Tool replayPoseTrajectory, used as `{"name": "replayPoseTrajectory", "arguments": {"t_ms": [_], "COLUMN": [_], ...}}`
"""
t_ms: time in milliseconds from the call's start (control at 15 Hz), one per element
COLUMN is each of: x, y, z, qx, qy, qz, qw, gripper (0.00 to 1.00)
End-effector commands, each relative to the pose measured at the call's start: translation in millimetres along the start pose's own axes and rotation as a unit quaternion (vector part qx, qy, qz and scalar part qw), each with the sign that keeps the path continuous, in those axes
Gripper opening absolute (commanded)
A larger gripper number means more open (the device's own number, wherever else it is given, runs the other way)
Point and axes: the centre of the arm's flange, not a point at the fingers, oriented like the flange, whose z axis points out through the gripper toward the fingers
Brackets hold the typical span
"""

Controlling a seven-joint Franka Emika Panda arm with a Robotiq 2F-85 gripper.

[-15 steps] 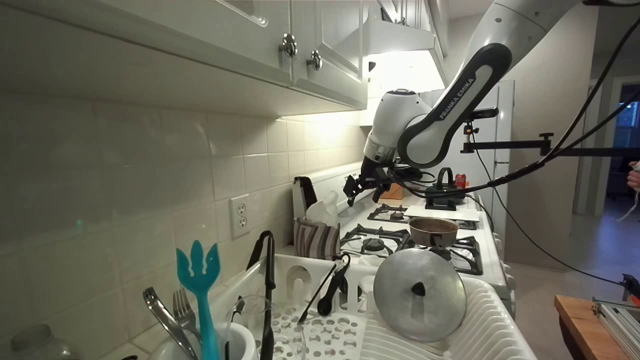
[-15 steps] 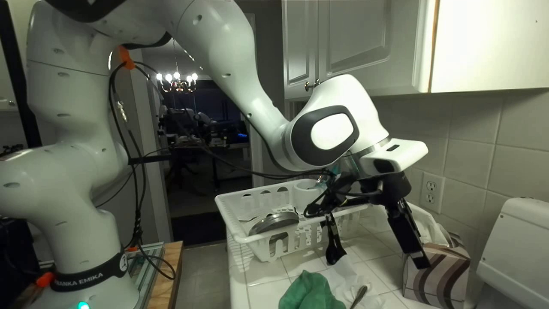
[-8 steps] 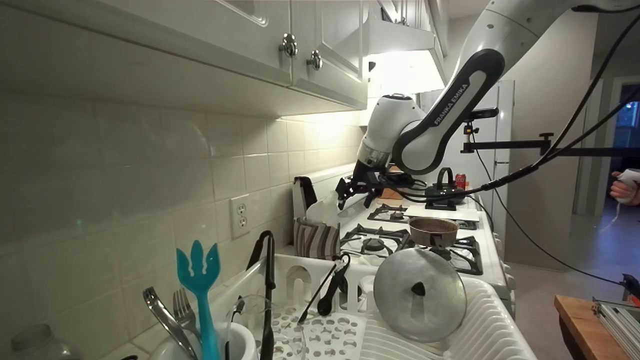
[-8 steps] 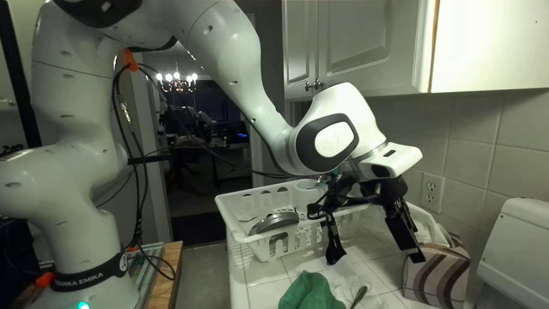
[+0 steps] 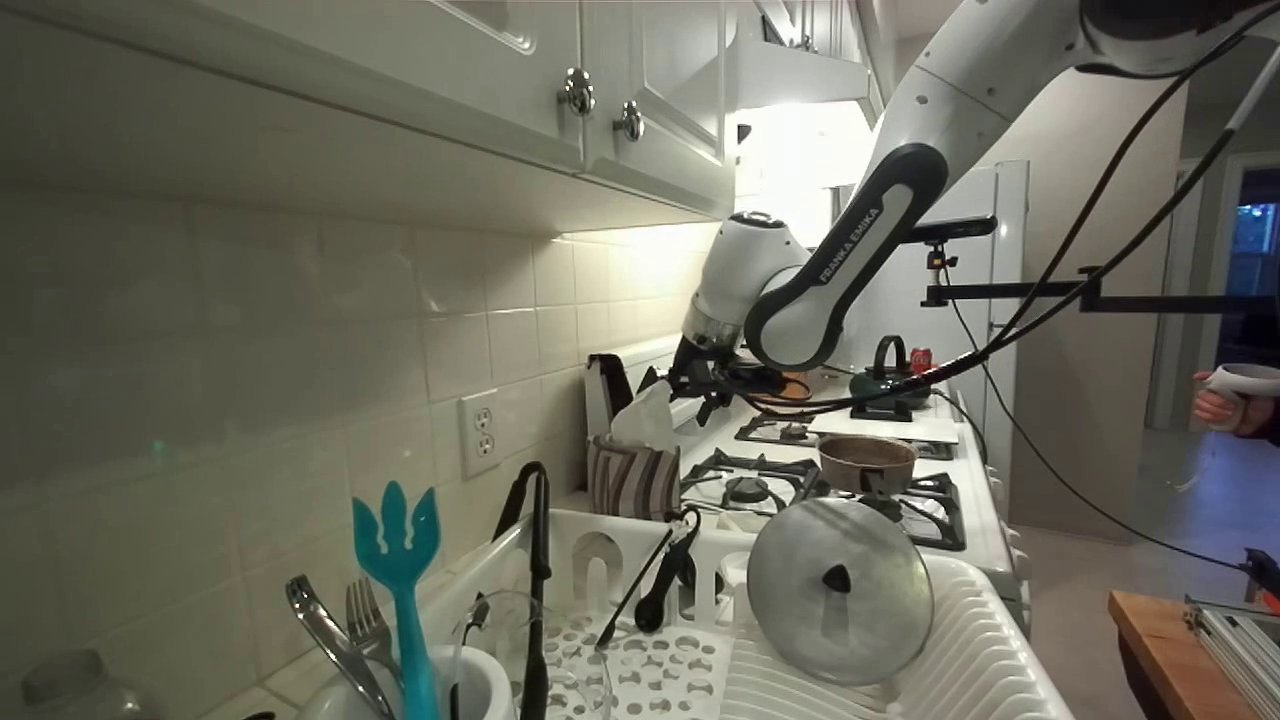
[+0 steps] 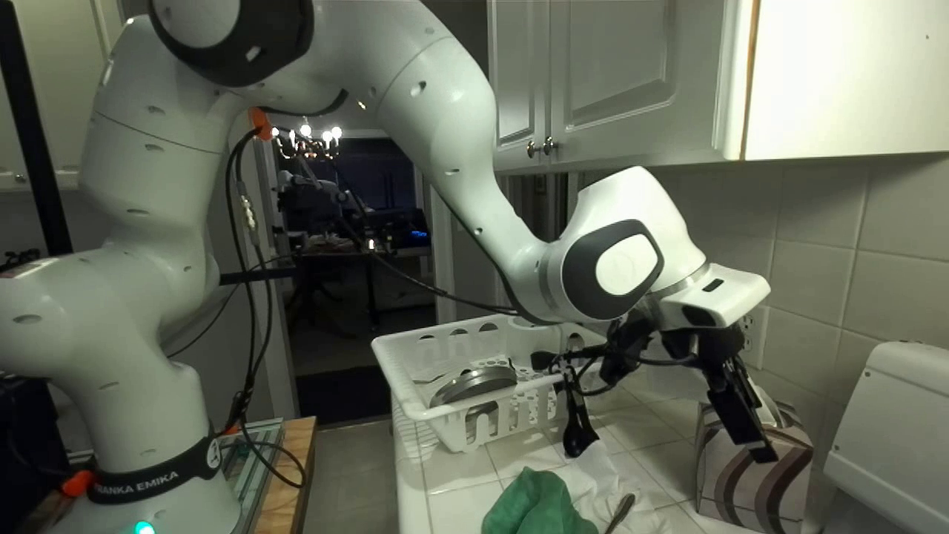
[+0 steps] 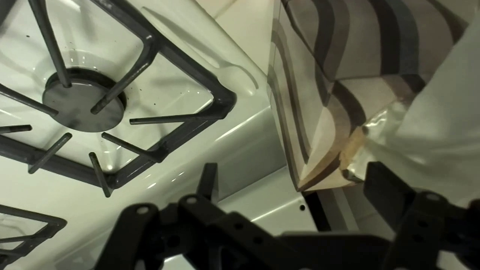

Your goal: Pick up the napkin box from the counter and put it on the dish dryer

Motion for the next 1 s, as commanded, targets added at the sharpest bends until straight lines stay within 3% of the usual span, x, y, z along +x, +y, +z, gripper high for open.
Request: {"name": "replayPoseTrajectory", "arguments": {"t_ms": [0,267,400,733,933], "x": [7.7,3.0,2.8,-1.8,-23.7], "y": [-21.2,-34.5,-32.4,-24.3,-15.0], "z": [32.0,46.6,47.6,40.5,33.6], "qx": [-0.008,-0.011,-0.019,-0.031,-0.043], "qy": [-0.003,-0.009,-0.007,0.000,-0.003], "qz": [0.007,-0.005,0.005,0.008,-0.020], "qw": [0.9999,0.9999,0.9998,0.9995,0.9989], "gripper": [1.00,1.00,0.72,0.36,0.16]}}
